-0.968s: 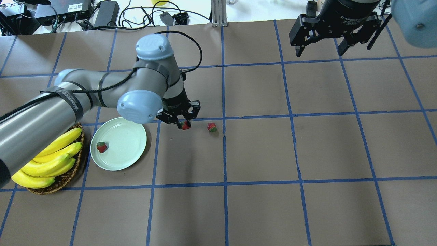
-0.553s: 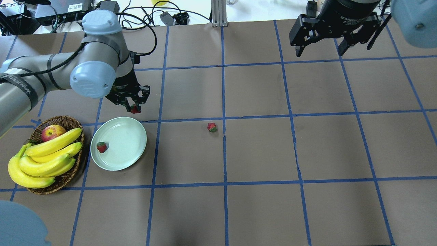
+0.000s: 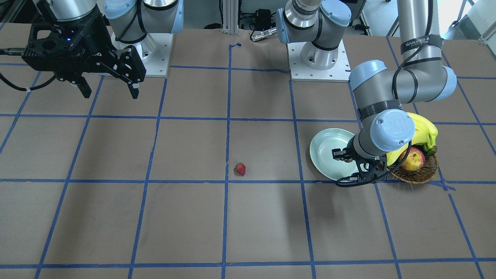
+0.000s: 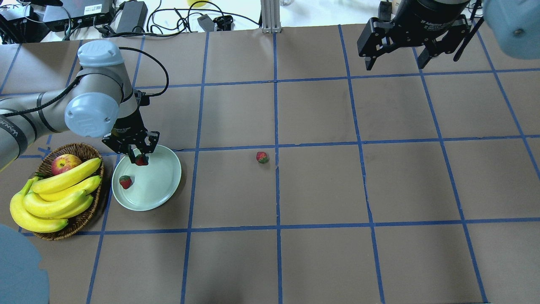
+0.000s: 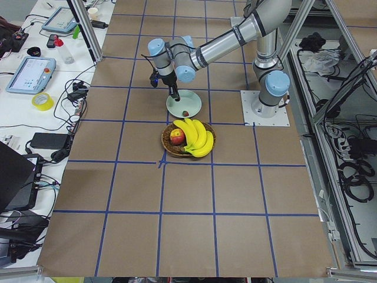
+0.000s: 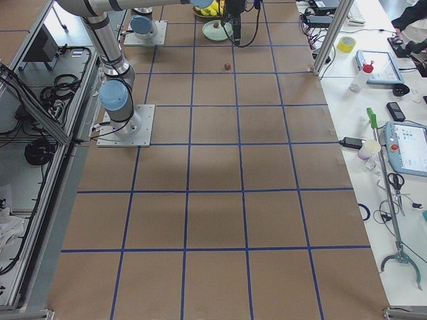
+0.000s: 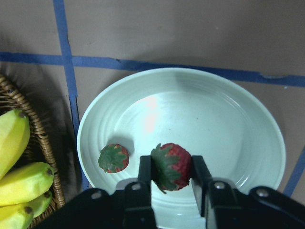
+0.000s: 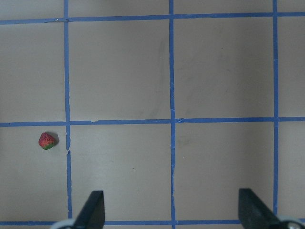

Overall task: Collect all strawberries into plate
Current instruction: 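Carry the strawberry over the plate and open the left gripper, then reach the left gripper to the remaining strawberry and grasp it, then carry the strawberry over the plate and open the left gripper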

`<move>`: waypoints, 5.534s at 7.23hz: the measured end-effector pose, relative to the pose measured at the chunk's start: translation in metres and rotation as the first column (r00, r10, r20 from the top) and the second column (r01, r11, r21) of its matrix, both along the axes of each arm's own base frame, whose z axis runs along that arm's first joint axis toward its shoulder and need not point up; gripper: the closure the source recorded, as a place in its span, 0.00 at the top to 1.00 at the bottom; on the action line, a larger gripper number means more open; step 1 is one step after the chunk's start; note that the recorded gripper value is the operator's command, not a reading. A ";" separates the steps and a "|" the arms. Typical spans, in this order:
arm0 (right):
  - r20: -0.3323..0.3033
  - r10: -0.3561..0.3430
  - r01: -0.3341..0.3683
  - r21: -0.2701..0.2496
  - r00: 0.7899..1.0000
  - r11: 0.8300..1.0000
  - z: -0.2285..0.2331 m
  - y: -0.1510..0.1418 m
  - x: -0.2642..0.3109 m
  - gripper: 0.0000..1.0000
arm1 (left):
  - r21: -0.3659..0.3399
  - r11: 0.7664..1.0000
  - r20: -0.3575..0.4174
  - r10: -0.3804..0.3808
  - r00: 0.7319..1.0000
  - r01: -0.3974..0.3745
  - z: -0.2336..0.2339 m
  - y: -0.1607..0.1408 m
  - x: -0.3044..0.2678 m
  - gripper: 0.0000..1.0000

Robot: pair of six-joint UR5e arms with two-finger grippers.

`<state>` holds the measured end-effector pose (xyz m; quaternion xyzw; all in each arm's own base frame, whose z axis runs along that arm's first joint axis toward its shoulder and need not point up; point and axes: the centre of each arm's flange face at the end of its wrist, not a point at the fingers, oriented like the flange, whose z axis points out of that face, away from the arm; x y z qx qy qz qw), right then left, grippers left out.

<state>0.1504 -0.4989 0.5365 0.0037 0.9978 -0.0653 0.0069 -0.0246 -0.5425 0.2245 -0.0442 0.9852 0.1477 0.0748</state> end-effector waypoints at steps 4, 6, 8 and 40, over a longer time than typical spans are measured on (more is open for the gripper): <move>0.000 0.000 0.000 0.003 1.000 1.000 -0.001 0.000 0.000 1.00 | -0.015 0.999 -0.024 -0.048 0.999 0.047 0.006 -0.005 0.002 1.00; 0.000 0.000 0.000 0.004 1.000 1.000 -0.001 0.001 0.000 1.00 | -0.115 0.989 -0.069 -0.097 0.993 0.089 0.040 -0.028 -0.035 1.00; 0.000 0.000 0.000 0.004 1.000 1.000 -0.001 0.001 0.000 1.00 | -0.206 0.975 -0.148 -0.118 0.982 0.087 0.053 -0.034 -0.109 1.00; 0.002 0.002 -0.002 0.005 1.000 1.000 -0.002 0.001 0.001 1.00 | -0.027 0.968 0.089 0.249 0.964 -0.248 -0.007 0.002 -0.025 0.99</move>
